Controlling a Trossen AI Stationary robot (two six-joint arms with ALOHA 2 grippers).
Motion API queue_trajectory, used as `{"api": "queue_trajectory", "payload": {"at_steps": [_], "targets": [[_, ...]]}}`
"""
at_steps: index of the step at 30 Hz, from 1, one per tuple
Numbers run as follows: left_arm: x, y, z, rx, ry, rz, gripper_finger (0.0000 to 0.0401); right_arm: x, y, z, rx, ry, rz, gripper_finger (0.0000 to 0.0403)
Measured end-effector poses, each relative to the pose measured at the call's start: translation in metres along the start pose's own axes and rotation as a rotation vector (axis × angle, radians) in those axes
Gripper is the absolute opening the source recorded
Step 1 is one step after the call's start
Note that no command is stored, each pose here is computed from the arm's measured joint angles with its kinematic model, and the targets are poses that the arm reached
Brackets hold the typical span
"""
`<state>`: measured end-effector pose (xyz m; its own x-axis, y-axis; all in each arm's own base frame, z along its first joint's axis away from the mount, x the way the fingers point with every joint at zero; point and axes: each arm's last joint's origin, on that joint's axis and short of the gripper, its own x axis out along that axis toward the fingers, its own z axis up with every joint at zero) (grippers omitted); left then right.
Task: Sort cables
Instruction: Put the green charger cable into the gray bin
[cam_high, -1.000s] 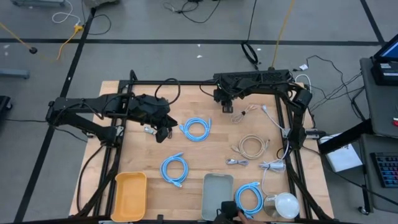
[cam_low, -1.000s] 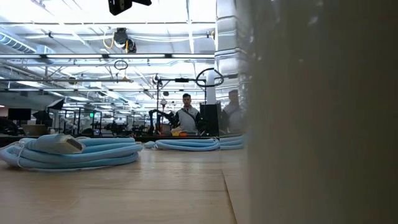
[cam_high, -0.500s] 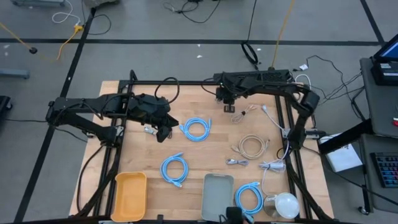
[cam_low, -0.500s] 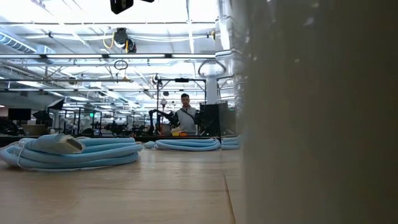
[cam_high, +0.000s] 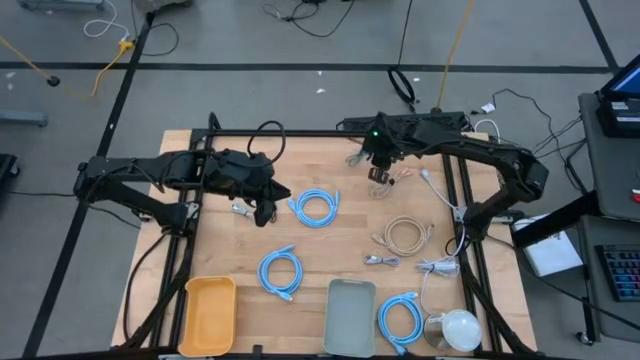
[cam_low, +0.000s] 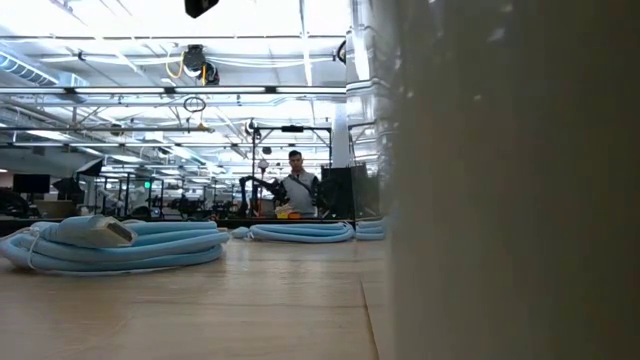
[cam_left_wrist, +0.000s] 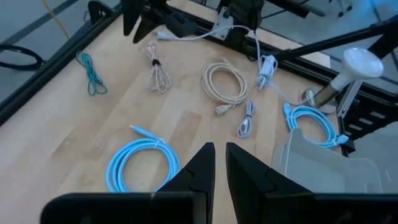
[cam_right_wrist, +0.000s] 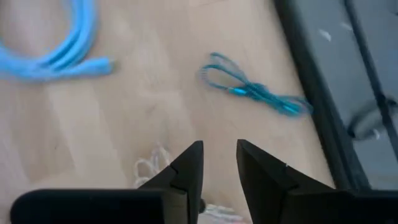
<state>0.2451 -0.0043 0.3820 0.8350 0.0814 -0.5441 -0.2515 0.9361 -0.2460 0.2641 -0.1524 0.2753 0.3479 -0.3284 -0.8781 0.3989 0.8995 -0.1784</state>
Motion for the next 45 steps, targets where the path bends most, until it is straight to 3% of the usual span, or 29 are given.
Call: {"api": "queue_trajectory", "payload": {"at_steps": [3, 6, 9, 13, 18, 24, 30, 36, 45], "targets": [[0.000, 0.000, 0.000, 0.003, -0.004, 0.007, 0.0042, -0.007, -0.011, 0.007, 0.169, -0.083, -0.244, 0.0089], [0.000, 0.000, 0.001, 0.005, -0.010, 0.005, 0.0042, -0.012, -0.032, 0.020, 0.193, -0.226, -0.451, 0.0083], [0.000, 0.000, 0.001, 0.004, -0.011, 0.004, 0.0042, -0.010, -0.063, 0.022, 0.104, -0.292, -0.393, 0.0075], [0.000, 0.000, 0.001, -0.003, -0.007, 0.000, 0.0042, 0.024, -0.098, -0.004, 0.091, -0.074, -0.339, 0.0067], [0.000, 0.000, -0.002, -0.001, 0.026, -0.010, 0.0042, 0.063, -0.123, -0.031, 0.197, 0.071, -0.141, 0.0075], [0.000, 0.004, -0.004, 0.016, 0.055, 0.009, 0.0042, 0.085, -0.102, -0.017, -0.007, 0.051, -0.072, 0.0112], [0.000, 0.010, -0.005, 0.023, 0.074, 0.034, 0.0042, 0.103, -0.061, -0.010, -0.170, 0.136, 0.024, 0.0152], [0.000, 0.011, -0.004, 0.051, 0.075, 0.032, 0.0042, 0.127, -0.032, -0.007, -0.331, 0.200, 0.067, 0.0166], [0.000, 0.009, -0.005, 0.037, 0.087, 0.001, 0.0042, 0.139, -0.033, -0.005, -0.371, 0.189, 0.069, 0.0160]]}}
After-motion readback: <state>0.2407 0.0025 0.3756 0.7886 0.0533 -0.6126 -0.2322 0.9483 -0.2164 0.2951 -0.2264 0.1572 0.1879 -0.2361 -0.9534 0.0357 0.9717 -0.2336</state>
